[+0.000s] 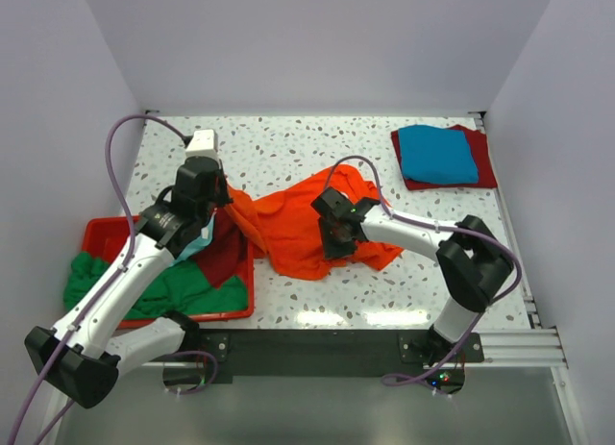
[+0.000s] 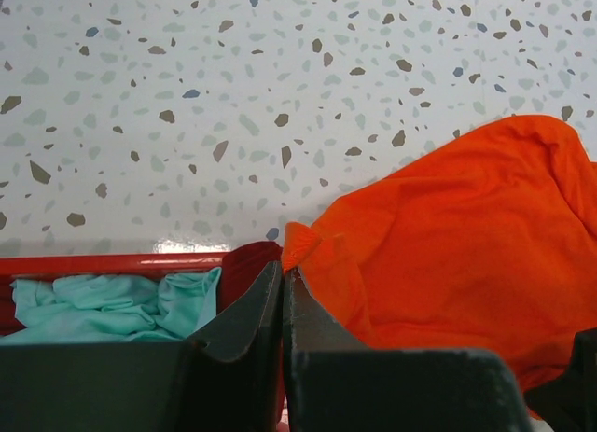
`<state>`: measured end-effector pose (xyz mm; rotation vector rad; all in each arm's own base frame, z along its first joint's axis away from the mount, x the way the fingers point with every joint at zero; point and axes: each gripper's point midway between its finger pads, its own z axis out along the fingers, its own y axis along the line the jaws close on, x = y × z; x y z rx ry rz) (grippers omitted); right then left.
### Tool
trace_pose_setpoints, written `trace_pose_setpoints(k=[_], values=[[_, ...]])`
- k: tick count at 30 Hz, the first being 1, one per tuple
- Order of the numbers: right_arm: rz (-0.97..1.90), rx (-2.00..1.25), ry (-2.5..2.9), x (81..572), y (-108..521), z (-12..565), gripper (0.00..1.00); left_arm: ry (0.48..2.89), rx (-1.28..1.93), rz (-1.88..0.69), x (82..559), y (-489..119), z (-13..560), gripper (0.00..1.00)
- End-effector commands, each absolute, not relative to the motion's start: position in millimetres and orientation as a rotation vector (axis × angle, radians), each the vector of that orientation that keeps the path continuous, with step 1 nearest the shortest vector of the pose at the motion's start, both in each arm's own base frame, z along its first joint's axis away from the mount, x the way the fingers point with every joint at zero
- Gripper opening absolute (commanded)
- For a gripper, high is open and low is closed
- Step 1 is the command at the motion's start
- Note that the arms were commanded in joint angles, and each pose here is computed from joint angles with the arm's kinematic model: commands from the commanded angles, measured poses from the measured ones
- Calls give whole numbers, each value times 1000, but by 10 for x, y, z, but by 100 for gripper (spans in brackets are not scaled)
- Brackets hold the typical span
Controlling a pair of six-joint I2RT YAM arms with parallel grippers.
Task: Fold and stack the t-shirts
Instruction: Flatten the tshirt out
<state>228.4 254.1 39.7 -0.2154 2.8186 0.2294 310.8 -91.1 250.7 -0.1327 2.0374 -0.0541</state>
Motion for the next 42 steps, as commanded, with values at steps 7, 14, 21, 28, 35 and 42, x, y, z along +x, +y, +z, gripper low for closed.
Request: trace_pose_setpoints(k=[7,14,21,28,35,42], values=[[230,-206,2764,2314,2423,668,40,2003,-134,1,3137,-810,2539,0],[190,-136,2817,1937,2053,576,41,2010,-121,-4,3180,-849,2535,0],[192,-100,2793,1927,1952,480,42,2019,-101,-28,3225,-921,2523,0],[256,-111,2780,2101,2162,362,41,2019,-99,-14,3221,-900,2562,0],[265,-125,2789,2140,2191,251,40,2020,-112,8,3177,-842,2548,0],[310,-109,2796,2182,2209,191,35,2028,-111,7,3191,-856,2518,0]])
